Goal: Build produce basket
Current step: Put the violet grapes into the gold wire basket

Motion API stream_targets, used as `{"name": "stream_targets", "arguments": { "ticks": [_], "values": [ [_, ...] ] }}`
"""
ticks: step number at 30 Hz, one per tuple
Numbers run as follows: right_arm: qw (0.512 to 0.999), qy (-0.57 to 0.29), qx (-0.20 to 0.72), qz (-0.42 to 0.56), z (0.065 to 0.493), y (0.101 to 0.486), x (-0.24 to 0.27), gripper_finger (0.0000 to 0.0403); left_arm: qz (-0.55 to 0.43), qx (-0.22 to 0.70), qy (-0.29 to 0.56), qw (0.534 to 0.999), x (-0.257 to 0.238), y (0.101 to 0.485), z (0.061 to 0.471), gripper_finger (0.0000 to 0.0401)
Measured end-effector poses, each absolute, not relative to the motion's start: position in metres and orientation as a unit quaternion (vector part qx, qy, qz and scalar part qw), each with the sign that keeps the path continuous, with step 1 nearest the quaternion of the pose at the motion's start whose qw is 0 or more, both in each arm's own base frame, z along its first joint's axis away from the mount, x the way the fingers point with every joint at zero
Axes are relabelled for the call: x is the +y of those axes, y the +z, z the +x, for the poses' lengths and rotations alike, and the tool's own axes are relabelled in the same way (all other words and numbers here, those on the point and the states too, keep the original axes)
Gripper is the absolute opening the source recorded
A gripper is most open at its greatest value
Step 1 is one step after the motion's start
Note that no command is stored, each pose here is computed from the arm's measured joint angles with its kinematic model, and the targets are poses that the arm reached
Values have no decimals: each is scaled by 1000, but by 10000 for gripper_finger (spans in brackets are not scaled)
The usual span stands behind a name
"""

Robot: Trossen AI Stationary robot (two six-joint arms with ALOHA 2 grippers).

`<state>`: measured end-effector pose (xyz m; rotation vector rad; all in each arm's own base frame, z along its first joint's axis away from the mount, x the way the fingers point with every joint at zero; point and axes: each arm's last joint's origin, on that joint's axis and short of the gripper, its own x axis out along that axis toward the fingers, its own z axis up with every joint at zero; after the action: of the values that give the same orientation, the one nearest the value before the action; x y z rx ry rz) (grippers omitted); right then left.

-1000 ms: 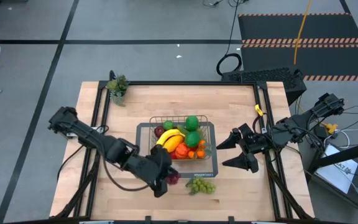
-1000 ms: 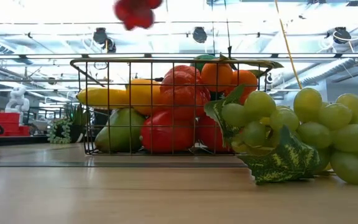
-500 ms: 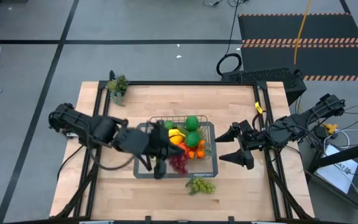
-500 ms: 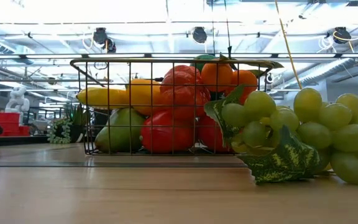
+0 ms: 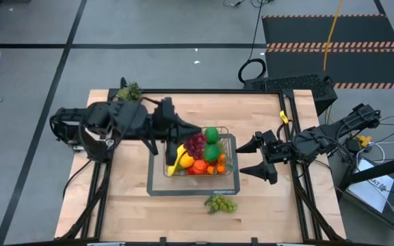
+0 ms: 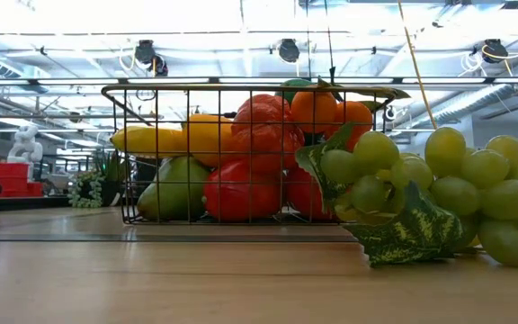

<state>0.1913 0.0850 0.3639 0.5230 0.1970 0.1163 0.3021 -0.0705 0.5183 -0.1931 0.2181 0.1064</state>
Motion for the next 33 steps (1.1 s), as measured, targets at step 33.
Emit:
{"name": "stream_targets", "arguments": {
  "ticks": [33],
  "values": [
    [960, -59, 57, 269, 192, 364, 77, 393, 130, 47, 69, 988, -43, 558, 244, 1]
  ]
}}
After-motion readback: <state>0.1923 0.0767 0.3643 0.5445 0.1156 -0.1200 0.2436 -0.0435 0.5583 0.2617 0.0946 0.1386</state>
